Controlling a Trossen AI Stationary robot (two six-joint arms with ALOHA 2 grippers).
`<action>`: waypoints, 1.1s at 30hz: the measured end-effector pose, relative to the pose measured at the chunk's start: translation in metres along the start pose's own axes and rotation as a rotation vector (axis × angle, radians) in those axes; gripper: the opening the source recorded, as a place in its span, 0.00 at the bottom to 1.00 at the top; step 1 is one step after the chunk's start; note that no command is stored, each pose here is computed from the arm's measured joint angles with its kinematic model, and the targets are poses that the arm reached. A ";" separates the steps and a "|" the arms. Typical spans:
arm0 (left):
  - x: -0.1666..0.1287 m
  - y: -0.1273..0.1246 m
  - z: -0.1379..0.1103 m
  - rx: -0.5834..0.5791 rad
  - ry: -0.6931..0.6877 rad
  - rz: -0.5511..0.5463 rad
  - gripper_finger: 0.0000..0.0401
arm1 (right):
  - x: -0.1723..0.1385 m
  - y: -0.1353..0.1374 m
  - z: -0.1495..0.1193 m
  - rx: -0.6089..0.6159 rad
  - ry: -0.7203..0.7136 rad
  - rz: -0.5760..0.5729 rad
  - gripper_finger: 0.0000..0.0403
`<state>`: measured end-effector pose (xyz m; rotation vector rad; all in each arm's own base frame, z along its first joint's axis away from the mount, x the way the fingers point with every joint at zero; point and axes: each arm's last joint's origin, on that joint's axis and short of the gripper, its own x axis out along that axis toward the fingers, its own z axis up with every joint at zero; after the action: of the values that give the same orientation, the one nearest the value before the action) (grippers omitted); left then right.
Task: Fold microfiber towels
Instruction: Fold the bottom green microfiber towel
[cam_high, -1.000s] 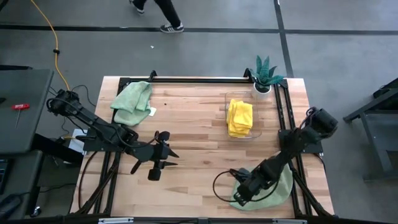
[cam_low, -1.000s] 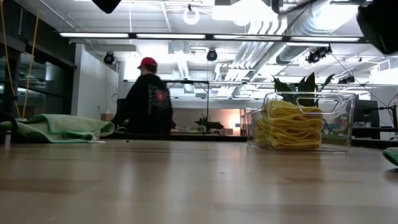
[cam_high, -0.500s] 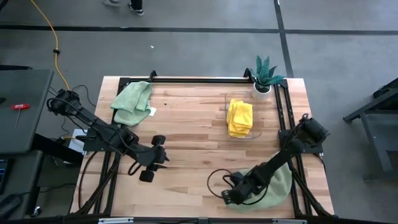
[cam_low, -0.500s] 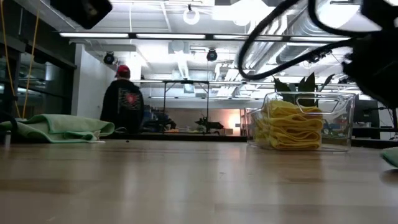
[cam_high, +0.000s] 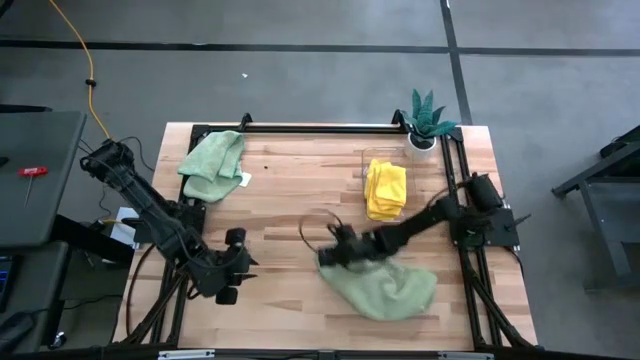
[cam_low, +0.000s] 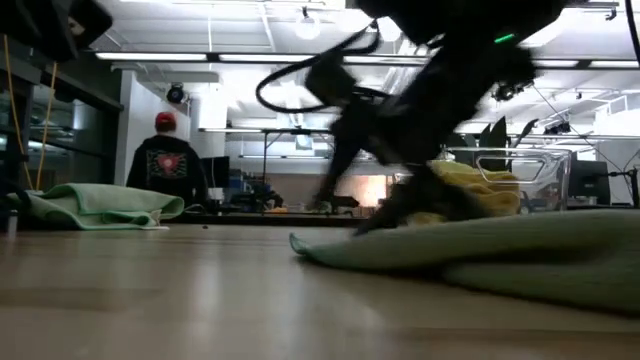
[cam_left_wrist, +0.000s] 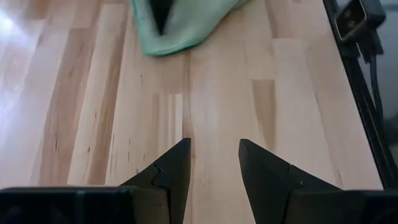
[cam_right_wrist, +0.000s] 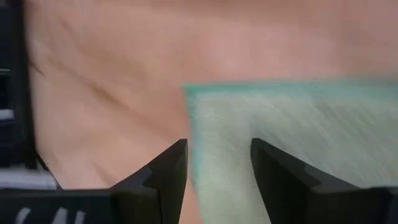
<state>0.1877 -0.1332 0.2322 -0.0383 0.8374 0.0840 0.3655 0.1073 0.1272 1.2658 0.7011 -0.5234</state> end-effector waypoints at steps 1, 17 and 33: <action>0.001 -0.002 -0.004 -0.017 -0.016 0.009 0.32 | 0.002 0.005 0.012 -0.034 -0.022 0.046 0.42; 0.055 0.047 0.035 -0.157 -0.101 0.075 0.32 | -0.118 0.067 0.023 -0.522 -0.210 0.375 0.42; 0.171 0.106 0.040 -0.658 -0.062 -0.041 0.55 | -0.167 0.066 0.001 -0.524 -0.425 0.311 0.42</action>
<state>0.3214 -0.0151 0.1316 -0.6680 0.7173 0.3178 0.2973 0.1180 0.2928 0.7162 0.2465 -0.3066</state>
